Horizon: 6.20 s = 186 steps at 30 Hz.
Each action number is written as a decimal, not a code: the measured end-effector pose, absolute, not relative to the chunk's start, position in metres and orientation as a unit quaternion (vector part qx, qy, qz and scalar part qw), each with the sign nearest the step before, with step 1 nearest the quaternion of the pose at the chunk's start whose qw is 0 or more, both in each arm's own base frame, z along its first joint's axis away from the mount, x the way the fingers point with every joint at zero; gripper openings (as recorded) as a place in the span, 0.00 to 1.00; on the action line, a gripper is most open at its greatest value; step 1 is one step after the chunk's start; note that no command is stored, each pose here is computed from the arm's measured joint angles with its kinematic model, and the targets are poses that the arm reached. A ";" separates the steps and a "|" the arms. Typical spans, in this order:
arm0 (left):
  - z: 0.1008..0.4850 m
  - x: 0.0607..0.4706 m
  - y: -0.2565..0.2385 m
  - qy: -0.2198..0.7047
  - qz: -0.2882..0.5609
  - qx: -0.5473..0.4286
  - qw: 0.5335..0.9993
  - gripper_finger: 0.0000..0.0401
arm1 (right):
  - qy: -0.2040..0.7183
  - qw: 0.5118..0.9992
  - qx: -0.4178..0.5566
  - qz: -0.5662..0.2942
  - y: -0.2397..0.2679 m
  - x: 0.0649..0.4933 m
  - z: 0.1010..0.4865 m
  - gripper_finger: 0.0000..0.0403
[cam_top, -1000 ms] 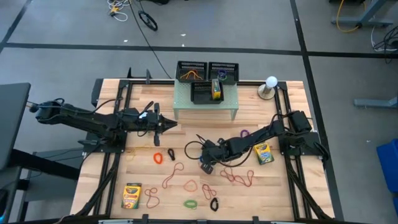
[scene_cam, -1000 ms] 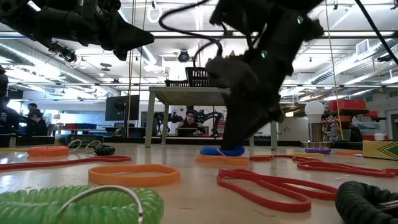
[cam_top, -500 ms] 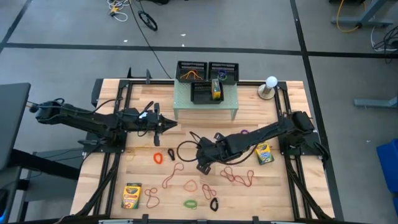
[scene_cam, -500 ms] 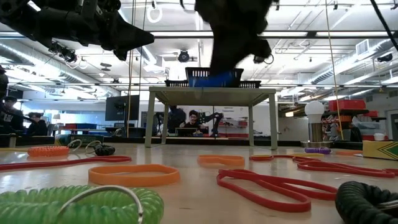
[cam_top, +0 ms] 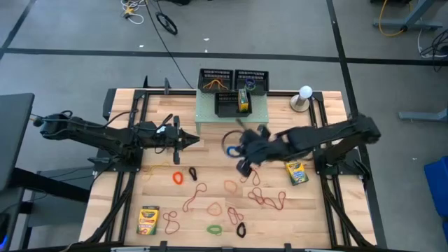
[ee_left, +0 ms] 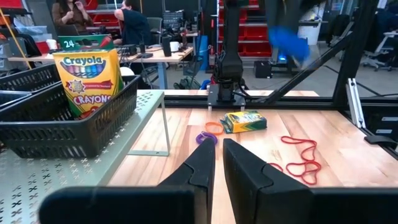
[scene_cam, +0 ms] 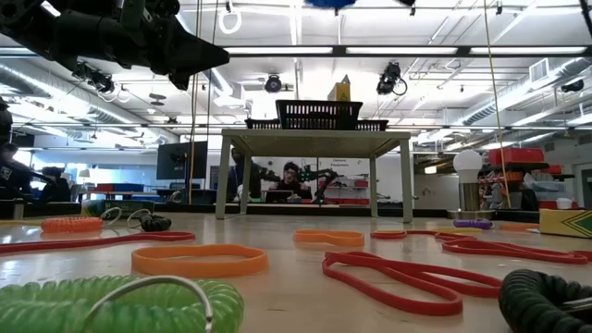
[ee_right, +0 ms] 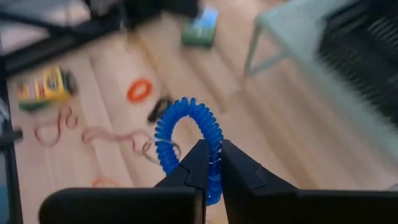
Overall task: Pick & Place Office Desk Supplies
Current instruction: Put the blue spiral keychain the top right black bin, then put the red rubberband into the top left black bin
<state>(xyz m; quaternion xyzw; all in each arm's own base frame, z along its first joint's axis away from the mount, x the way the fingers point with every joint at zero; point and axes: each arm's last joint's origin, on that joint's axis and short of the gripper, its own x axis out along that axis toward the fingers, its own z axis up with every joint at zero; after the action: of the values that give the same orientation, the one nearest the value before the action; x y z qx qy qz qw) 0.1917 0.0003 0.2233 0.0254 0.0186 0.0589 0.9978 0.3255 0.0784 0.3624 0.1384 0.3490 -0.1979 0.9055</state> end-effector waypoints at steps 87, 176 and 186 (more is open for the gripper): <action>0.223 0.192 0.000 0.019 0.059 0.025 0.998 0.10 | 0.459 0.795 0.151 -0.367 -0.237 0.311 0.338 0.18; 0.148 0.226 -0.017 0.309 0.089 -0.026 0.947 0.02 | 0.155 0.954 -0.020 -0.255 0.018 0.188 0.176 0.01; 0.182 0.212 -0.084 0.510 0.056 -0.036 0.858 0.29 | 0.092 0.966 0.064 -0.235 0.067 0.178 0.177 0.00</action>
<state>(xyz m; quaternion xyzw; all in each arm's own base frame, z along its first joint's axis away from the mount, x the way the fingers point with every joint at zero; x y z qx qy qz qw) 0.2120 -0.0845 0.1819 -0.0361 0.5097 0.0560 0.8577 0.1784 0.0671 0.1773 0.0643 0.0916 -0.2349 0.9656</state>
